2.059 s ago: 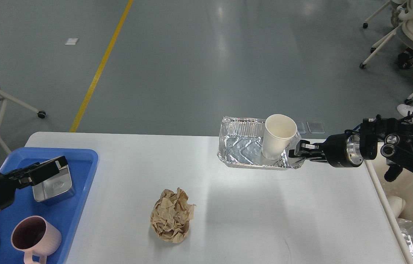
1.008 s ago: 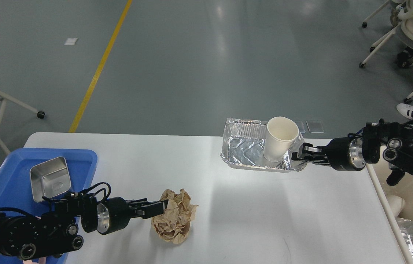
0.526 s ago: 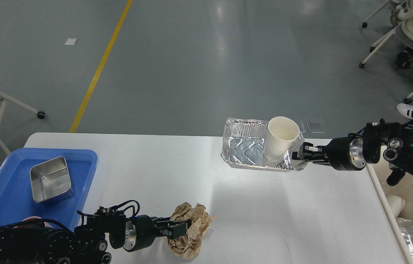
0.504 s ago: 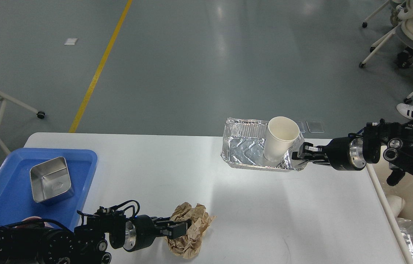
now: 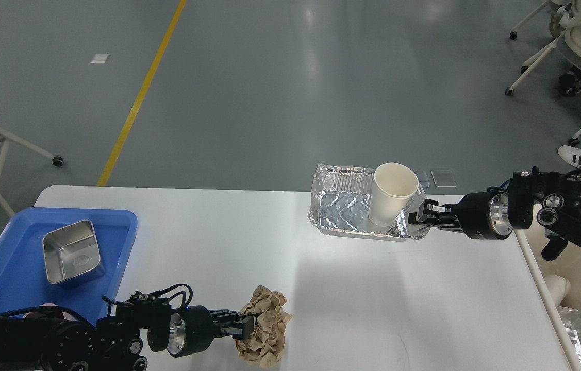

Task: Tidy desktop
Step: 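Lift the paper bag and release it into the foil tray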

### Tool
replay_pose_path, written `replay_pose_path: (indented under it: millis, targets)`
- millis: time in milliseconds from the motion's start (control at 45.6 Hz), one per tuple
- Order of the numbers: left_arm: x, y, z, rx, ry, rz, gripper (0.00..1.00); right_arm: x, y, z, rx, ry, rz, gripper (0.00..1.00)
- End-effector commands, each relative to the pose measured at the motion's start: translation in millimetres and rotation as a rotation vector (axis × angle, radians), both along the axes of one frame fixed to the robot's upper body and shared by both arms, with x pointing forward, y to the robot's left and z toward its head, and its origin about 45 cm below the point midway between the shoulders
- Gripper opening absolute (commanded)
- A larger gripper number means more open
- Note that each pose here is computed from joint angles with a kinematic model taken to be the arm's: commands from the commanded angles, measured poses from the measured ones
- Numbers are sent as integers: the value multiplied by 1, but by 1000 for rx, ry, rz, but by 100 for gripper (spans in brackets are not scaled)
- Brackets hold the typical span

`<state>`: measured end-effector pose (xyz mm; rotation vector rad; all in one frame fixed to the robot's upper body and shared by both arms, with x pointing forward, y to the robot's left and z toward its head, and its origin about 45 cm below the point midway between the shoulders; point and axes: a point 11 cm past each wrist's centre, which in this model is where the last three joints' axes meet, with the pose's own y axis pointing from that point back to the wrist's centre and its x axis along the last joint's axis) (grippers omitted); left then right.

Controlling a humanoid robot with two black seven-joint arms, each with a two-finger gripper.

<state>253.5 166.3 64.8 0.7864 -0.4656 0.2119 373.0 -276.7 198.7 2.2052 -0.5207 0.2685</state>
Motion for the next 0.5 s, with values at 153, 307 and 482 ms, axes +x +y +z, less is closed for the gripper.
replay_pose_path:
  millis: [153,307,482]
  targets:
    - [32,10,80,-85,-106,-10,0,0,-1,-1,-4,2,-2,0]
    - [51,25,132,-122,-195,-11,0,0,-1,-2,-5,3,-3,0]
    - [65,28,184,-153,-289,-26,0,-1,4,-4,-1,7,7,0]
